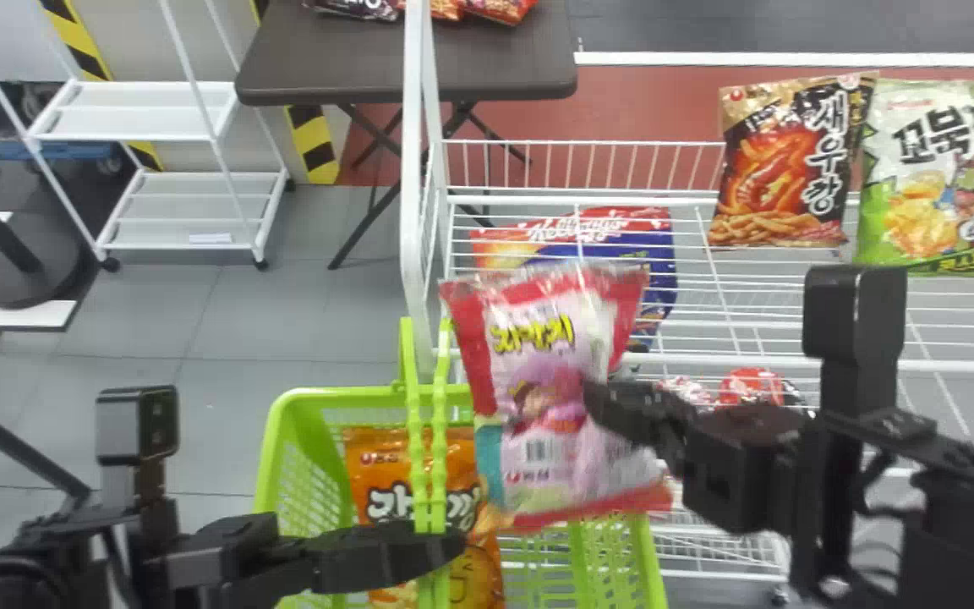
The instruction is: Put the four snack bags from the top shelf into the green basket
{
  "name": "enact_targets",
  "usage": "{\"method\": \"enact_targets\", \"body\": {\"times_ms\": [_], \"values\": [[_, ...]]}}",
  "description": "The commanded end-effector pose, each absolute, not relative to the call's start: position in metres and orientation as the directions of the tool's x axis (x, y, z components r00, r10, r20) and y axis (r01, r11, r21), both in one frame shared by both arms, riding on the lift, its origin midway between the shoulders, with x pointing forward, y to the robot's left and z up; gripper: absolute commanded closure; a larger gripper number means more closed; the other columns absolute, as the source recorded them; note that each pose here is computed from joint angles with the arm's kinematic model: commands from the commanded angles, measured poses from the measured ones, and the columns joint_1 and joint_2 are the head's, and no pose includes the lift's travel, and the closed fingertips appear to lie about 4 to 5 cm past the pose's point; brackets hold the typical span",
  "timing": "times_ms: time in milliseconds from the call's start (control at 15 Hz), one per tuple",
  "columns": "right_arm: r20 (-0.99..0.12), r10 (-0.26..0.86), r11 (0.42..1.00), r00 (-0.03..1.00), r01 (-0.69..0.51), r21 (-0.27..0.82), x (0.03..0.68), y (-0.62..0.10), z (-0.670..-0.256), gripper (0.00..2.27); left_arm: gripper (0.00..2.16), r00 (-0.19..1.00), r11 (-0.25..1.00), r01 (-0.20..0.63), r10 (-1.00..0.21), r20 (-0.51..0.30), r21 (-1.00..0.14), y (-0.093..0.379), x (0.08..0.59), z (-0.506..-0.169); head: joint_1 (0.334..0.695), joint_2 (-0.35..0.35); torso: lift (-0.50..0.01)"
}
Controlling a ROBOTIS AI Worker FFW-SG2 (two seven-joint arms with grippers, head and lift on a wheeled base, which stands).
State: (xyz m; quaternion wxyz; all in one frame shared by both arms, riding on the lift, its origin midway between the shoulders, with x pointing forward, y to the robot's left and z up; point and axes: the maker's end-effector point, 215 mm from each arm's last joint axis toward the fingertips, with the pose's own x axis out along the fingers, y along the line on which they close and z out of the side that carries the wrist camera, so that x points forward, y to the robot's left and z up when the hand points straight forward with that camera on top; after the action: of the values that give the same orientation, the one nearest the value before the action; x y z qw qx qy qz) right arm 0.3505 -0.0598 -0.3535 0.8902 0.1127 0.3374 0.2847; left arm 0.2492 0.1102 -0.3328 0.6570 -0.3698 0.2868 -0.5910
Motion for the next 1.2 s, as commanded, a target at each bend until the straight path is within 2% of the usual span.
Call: {"method": "enact_targets", "body": {"times_ms": [0,133,200,267,333,400,467,600,733,800,867,1000,1067,1133], "values": [[-0.572,0.632,0.775,0.523,-0.458,0.436,0.318,-0.035,-0.367,2.25,2.15,0.130,0.008,0.563,-0.988,0.079,-0.826,0.109,0.250,-0.328,0.695,0.084,-0.005],[-0.598,0.641,0.765,0.481,-0.468,0.444,0.302,-0.022,-0.380,2.25,2.15,0.129,0.005,0.564,-0.988,0.083,-0.826,0.109,0.250,-0.326,0.695,0.140,-0.005],[-0.623,0.617,0.782,0.482,-0.464,0.416,0.301,-0.025,-0.388,2.22,2.15,0.128,0.001,0.563,-0.988,0.086,-0.826,0.108,0.249,-0.325,0.695,0.159,-0.005],[-0.660,0.587,0.801,0.469,-0.457,0.386,0.297,-0.031,-0.398,1.95,2.15,0.128,0.001,0.563,-0.988,0.085,-0.826,0.108,0.248,-0.325,0.695,0.173,-0.005],[-0.692,0.572,0.806,0.441,-0.457,0.376,0.291,-0.037,-0.407,1.28,2.15,0.129,0.002,0.561,-0.988,0.084,-0.828,0.109,0.248,-0.325,0.695,0.178,-0.005],[-0.703,0.566,0.808,0.431,-0.460,0.369,0.288,-0.040,-0.409,0.31,2.15,0.130,0.004,0.561,-0.988,0.084,-0.828,0.109,0.248,-0.325,0.695,0.177,-0.005],[-0.703,0.569,0.804,0.426,-0.468,0.368,0.287,-0.041,-0.409,0.00,2.15,0.129,0.002,0.561,-0.988,0.084,-0.828,0.109,0.248,-0.325,0.695,0.167,-0.005],[-0.686,0.594,0.789,0.421,-0.473,0.392,0.286,-0.044,-0.401,0.02,2.15,0.129,0.002,0.561,-0.988,0.084,-0.828,0.109,0.248,-0.325,0.695,0.158,-0.005],[-0.636,0.574,0.815,0.516,-0.434,0.383,0.319,-0.076,-0.376,0.05,2.15,0.137,0.009,0.555,-0.987,0.081,-0.832,0.111,0.247,-0.327,0.695,0.155,-0.005],[-0.609,0.551,0.834,0.571,-0.411,0.368,0.340,-0.097,-0.361,0.05,2.15,0.142,0.013,0.556,-0.987,0.079,-0.831,0.113,0.246,-0.328,0.695,0.125,-0.005],[-0.556,0.494,0.869,0.668,-0.373,0.324,0.376,-0.128,-0.339,0.05,2.15,0.145,0.013,0.554,-0.986,0.081,-0.832,0.115,0.246,-0.327,0.695,0.100,-0.005],[-0.476,0.344,0.937,0.809,-0.260,0.234,0.439,-0.194,-0.318,0.06,2.15,0.153,0.018,0.552,-0.985,0.079,-0.834,0.118,0.245,-0.328,0.695,0.035,-0.005],[-0.441,0.300,0.949,0.846,-0.218,0.227,0.466,-0.218,-0.313,0.06,2.15,0.154,0.020,0.553,-0.985,0.079,-0.833,0.119,0.245,-0.327,0.695,-0.052,-0.005],[-0.396,0.250,0.957,0.884,-0.165,0.237,0.492,-0.248,-0.308,0.06,2.15,0.156,0.023,0.549,-0.985,0.075,-0.835,0.120,0.245,-0.328,0.695,-0.097,-0.005]]}}
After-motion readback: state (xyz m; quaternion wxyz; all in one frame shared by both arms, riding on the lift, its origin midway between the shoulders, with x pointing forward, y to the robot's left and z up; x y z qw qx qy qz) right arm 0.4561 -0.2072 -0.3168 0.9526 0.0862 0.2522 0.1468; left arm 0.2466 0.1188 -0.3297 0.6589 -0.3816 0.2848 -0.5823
